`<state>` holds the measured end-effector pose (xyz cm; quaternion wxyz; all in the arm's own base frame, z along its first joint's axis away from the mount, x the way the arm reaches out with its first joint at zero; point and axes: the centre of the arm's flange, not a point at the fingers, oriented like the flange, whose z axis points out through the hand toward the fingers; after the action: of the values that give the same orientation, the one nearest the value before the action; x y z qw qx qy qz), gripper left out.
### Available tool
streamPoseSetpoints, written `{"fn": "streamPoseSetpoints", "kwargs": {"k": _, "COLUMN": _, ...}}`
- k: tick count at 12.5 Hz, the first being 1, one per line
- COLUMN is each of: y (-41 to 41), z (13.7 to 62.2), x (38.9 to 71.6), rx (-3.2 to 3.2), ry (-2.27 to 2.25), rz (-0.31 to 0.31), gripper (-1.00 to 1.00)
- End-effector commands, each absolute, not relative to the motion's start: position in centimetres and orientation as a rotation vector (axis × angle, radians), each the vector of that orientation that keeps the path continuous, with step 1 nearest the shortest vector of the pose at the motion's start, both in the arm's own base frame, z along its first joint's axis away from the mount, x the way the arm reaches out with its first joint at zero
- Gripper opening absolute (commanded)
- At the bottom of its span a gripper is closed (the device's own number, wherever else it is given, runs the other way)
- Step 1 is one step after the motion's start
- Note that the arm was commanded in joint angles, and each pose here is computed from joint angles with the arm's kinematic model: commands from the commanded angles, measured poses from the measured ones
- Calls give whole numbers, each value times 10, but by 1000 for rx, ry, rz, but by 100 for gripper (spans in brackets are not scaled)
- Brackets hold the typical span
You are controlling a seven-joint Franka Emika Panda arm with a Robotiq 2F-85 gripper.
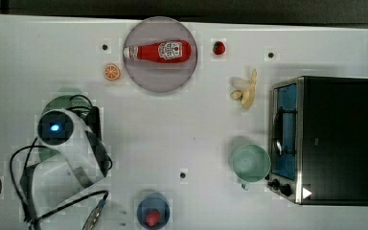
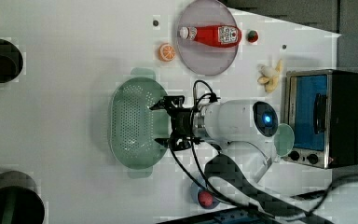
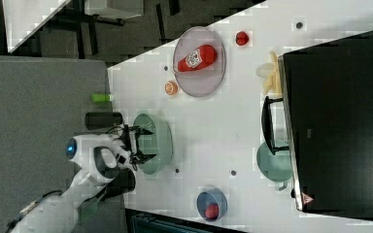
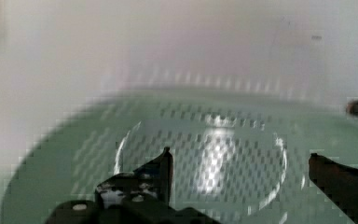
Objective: Drag strainer left to right.
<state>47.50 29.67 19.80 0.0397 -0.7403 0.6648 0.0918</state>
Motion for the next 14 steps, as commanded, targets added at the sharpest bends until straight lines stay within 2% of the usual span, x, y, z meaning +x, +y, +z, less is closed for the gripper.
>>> {"fn": "streamPoseSetpoints", "kwargs": {"k": 1, "y": 289, "z": 171, "x": 469, "rx": -2254, "ry": 2104, "rz": 272, "gripper": 100}}
{"fn": "streamPoseSetpoints", "kwargs": {"k": 7, "y": 256, "z": 156, "x": 480, "rx": -2193, "ry": 2183, "rz": 220, "gripper": 100}}
{"fn": "streamPoseSetpoints", "kwargs": {"k": 14, "y": 184, "z": 161, "x": 487, "rx": -2160, "ry": 2256, "rz": 161, "gripper": 100}}
